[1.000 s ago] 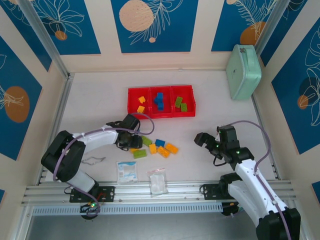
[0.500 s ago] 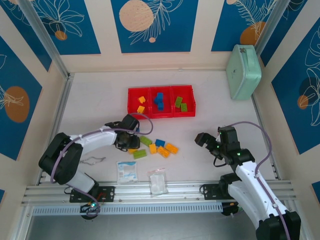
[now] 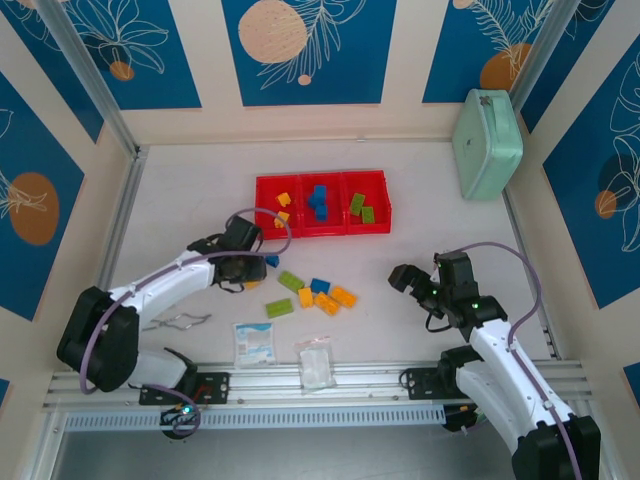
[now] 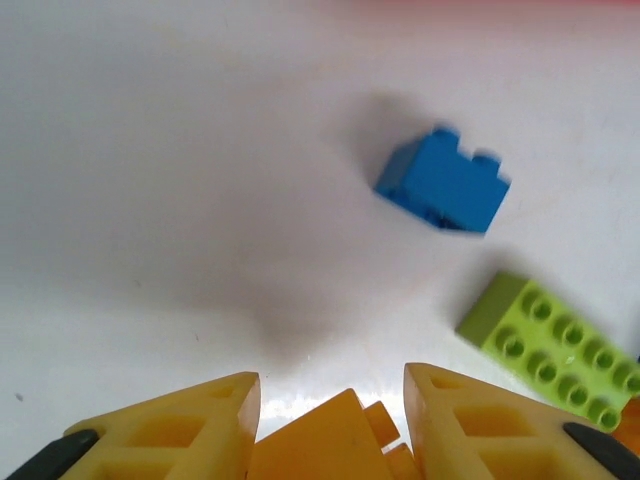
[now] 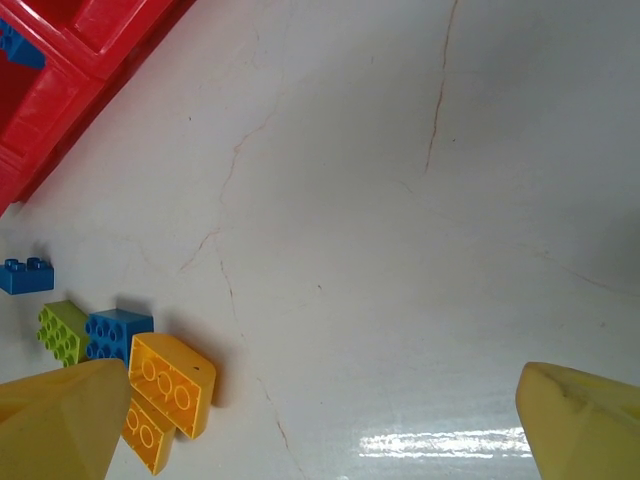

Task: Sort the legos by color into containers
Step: Pick up the lego from the center of the table, then place the lego in the container.

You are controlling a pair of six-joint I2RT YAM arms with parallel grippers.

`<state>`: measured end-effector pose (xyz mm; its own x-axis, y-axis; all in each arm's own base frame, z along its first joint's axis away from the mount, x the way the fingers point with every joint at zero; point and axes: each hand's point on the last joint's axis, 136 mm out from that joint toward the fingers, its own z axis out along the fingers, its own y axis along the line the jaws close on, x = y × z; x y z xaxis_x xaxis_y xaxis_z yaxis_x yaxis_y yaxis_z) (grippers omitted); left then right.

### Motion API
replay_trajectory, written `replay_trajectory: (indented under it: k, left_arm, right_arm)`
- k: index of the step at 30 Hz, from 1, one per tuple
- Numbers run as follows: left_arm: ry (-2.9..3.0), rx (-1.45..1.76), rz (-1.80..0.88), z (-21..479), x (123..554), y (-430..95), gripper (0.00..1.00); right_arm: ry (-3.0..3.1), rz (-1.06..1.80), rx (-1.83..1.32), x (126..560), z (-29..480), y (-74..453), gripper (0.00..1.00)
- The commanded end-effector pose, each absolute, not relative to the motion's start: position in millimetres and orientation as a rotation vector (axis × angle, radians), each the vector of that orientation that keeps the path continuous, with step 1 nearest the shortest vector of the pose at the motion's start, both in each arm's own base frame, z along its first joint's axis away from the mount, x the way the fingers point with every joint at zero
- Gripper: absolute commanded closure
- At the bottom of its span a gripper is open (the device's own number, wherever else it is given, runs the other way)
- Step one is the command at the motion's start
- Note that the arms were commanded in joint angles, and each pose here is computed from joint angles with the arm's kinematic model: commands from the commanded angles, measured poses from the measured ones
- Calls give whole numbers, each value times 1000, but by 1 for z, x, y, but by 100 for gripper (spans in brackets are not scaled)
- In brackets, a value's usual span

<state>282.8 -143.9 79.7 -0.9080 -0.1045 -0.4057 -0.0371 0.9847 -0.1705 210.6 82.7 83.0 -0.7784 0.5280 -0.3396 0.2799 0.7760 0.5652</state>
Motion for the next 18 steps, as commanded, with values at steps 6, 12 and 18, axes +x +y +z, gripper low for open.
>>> replay_trajectory:
  k: [6, 12, 18]
  left_arm:
    - [2408, -147, -257, 158, 390, -152, 62]
    - [2315, -142, -255, 172, 454, -169, 62]
    - [2301, -155, -229, 155, 493, -178, 61]
  right_arm:
    - [2474, 712, 594, 205, 91, 85, 1]
    - [2485, 725, 612, 194, 85, 86, 1]
    - [2478, 736, 619, 187, 85, 86, 1]
